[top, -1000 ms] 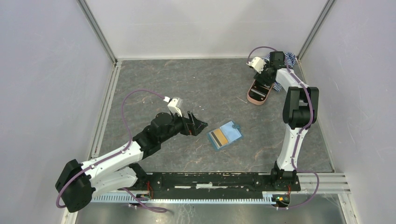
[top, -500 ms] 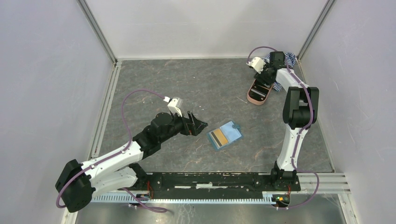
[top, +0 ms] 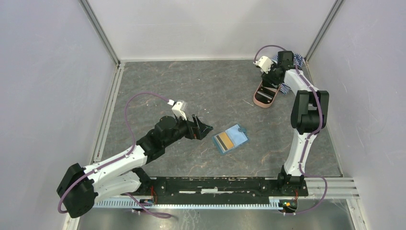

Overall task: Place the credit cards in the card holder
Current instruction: Pick up the credit card from the storage box.

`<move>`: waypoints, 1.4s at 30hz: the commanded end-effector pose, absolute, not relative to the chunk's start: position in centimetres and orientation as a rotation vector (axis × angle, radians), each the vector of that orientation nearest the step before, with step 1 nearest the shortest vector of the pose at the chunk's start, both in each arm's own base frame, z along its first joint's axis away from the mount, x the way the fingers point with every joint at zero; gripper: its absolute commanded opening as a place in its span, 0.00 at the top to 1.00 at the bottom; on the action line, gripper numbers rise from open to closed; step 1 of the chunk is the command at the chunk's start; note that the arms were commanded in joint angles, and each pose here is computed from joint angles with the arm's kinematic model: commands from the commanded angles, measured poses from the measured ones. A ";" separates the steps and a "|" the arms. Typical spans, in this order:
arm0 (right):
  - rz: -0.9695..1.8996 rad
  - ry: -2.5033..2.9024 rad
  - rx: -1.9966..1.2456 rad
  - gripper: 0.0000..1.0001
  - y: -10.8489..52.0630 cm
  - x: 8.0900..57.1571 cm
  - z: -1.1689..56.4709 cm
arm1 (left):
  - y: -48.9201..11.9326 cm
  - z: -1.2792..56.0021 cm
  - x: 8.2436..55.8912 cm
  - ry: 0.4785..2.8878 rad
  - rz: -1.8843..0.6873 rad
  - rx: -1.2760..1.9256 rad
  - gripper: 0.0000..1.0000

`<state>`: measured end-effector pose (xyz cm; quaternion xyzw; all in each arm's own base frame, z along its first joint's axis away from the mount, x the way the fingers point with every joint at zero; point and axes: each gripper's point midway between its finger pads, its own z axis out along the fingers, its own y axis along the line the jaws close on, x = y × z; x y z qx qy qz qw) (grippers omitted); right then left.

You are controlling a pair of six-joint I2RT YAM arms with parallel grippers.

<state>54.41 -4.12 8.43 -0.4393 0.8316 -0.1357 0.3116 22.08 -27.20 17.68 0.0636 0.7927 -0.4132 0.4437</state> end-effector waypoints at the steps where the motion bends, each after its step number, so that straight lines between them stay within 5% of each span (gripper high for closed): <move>1: -0.377 2.085 -1.122 0.46 -3.6 55.7 13.2 | -27.4 18.5 22.6 1.927 -1.056 0.118 0.00; 14: -0.336 2.096 -1.148 0.50 -3.2 54.8 12.1 | -27.3 18.3 22.5 1.929 -1.058 0.114 0.00; 20: -0.325 2.088 -1.158 0.68 -3.0 54.4 12.3 | -27.4 18.3 22.5 1.929 -1.066 0.115 0.00; 30: -0.231 2.076 -1.188 0.65 -1.7 54.3 11.8 | -27.4 18.3 22.4 1.927 -1.070 0.110 0.00; 35: -0.269 2.084 -1.182 0.52 -2.2 54.5 11.2 | -27.3 18.2 22.4 1.929 -1.070 0.107 0.00; 42: -0.294 2.119 -1.202 0.55 -2.9 55.1 9.5 | -27.5 18.2 22.4 1.934 -1.072 0.110 0.00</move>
